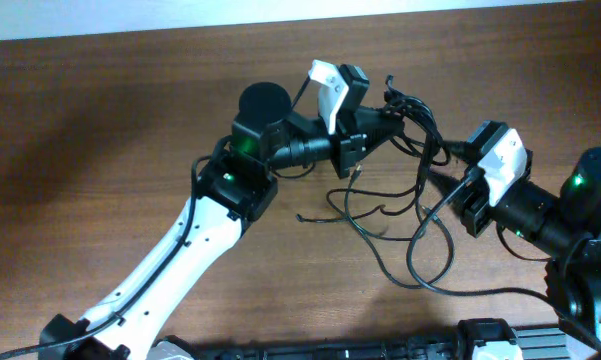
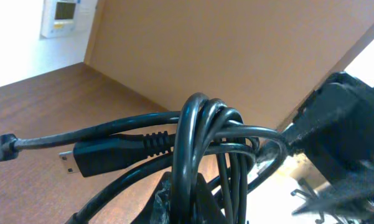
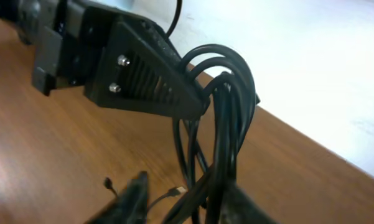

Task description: Untangle cables

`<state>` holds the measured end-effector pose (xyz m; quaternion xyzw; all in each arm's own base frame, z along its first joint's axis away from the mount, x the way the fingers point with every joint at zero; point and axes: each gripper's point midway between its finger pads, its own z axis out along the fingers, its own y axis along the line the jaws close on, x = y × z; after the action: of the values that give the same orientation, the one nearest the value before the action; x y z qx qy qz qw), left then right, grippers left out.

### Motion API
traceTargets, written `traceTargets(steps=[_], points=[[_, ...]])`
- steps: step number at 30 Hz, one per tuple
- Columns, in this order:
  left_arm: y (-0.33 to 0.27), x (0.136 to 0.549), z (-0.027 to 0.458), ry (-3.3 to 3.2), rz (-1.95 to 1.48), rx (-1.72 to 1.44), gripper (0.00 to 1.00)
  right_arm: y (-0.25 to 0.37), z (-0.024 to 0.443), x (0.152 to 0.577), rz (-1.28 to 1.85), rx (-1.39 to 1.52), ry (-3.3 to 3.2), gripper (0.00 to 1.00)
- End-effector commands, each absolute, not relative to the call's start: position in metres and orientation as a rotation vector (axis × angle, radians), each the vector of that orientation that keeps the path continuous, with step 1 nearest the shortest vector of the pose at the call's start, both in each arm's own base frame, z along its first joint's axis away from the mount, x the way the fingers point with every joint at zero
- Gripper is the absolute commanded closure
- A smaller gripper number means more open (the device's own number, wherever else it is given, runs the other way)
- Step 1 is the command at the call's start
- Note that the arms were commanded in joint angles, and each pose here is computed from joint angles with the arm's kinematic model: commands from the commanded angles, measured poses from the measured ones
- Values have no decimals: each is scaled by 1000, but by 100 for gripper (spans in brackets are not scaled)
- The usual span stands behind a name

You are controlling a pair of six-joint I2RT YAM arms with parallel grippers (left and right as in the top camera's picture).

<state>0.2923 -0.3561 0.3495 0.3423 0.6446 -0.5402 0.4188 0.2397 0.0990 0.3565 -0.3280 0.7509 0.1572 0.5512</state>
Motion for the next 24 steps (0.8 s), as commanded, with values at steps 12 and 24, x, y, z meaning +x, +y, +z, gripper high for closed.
traceTargets(steps=[12,24], points=[[-371,268,358,1563,-1396,939,100,96,357,242,348,-766,1782,74],[-374,266,358,1563,-1395,939,100,95,355,242,345,-762,1793,96]])
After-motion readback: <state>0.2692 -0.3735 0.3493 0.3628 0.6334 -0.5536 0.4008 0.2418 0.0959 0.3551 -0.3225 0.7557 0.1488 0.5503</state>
